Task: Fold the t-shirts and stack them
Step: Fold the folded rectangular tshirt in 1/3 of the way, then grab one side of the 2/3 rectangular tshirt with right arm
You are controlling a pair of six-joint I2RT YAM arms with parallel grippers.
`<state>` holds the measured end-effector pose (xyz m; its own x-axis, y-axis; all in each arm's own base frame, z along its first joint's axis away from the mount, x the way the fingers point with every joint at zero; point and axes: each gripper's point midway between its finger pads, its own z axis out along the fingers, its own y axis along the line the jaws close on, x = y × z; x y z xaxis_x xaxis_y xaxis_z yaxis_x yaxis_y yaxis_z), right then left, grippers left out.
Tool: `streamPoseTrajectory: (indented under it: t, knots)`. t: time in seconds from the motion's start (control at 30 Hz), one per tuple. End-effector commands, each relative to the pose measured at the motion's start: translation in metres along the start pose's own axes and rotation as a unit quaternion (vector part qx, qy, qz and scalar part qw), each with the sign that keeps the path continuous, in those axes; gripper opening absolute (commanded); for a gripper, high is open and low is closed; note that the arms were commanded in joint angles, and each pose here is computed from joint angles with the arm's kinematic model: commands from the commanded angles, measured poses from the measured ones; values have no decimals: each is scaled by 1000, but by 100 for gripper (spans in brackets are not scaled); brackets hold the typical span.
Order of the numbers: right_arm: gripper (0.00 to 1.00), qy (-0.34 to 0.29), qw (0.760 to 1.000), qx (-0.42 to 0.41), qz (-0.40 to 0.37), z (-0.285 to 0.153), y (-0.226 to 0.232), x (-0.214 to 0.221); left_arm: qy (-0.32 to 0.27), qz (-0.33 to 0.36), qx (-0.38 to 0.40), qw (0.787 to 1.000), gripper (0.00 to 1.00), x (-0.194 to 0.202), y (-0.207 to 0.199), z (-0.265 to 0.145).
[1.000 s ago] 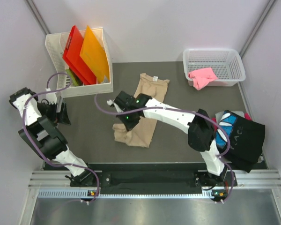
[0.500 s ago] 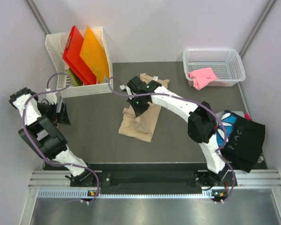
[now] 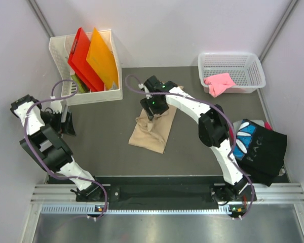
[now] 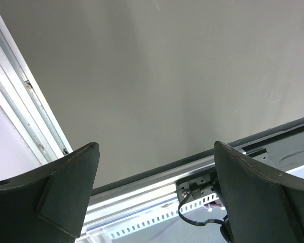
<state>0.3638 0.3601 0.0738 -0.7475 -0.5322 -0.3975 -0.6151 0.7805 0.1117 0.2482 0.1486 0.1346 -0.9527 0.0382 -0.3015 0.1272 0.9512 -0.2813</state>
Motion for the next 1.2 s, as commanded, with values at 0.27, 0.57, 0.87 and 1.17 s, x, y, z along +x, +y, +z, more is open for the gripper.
streamPoseTrajectory:
  t: [0.27, 0.57, 0.87, 1.17]
  knots:
    - [71, -96, 974, 162, 127, -78, -150, -41, 42, -6, 39, 998, 99, 33, -39, -17]
    - [66, -103, 982, 143, 60, -109, -86, -29, 35, 0, 35, 999, 99, 34, -43, -20]
    - [66, -106, 976, 96, -166, -106, 74, 33, 37, -18, 39, 998, 99, 30, -39, -18]
    - [63, -65, 960, 89, -257, -61, 136, 86, 49, -44, 37, 997, 99, 29, -35, -11]
